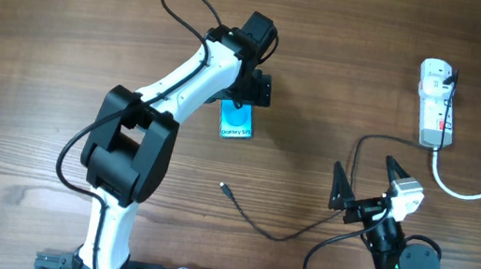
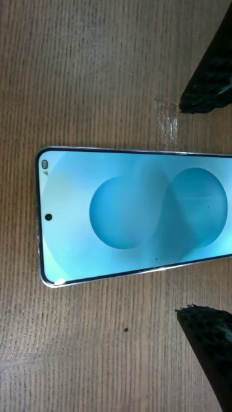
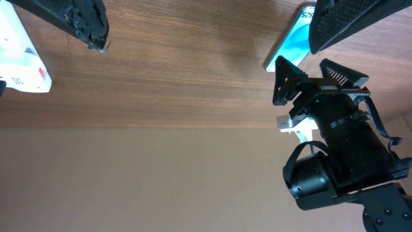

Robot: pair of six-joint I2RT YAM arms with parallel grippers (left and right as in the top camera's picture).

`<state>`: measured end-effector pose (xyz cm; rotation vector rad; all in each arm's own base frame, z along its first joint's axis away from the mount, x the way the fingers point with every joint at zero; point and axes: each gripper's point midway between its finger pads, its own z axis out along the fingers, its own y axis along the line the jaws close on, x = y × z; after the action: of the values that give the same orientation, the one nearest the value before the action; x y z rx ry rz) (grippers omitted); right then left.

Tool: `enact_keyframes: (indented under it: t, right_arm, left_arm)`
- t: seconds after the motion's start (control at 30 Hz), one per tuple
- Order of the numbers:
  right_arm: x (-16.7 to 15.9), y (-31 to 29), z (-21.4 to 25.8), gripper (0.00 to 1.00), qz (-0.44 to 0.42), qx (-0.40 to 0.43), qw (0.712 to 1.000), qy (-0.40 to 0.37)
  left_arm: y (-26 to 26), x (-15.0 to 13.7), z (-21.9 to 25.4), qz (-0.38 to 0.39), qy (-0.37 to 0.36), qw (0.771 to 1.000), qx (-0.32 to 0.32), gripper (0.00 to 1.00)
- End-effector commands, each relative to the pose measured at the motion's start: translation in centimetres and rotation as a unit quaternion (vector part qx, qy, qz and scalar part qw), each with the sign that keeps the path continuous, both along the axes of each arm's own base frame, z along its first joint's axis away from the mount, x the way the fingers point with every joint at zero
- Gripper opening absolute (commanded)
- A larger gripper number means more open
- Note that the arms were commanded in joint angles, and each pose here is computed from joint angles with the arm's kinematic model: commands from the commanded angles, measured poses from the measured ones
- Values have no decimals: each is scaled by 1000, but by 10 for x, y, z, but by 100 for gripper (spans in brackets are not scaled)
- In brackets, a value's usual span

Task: Plug charger to phone and switch on socket
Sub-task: 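Lower the left gripper and grasp the phone's bottom edge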

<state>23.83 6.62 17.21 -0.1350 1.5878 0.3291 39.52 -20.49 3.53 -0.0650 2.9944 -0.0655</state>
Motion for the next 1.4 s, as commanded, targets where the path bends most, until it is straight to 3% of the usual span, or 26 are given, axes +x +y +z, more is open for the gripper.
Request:
enact_keyframes:
  t: [0.0, 0.5, 0.87, 1.0, 1.37]
  right_arm:
    - [1, -1, 0, 100, -5, -9, 1000, -3]
    - [1, -1, 0, 100, -5, -10, 1000, -3]
    - [1, -1, 0, 100, -5, -10, 1000, -3]
    - [1, -1, 0, 99, -5, -9, 1000, -3]
    - [1, -1, 0, 100, -5, -9, 1000, -3]
  left_arm:
    - [1, 1, -16, -8, 7, 1000, 17, 100]
    - [1, 1, -27, -6, 12, 1000, 19, 100]
    - [11, -19, -61, 12, 30, 999, 24, 100]
    - [11, -21, -61, 74, 36, 997, 14, 100]
    - [-2, -30, -61, 65, 55, 996, -8, 99]
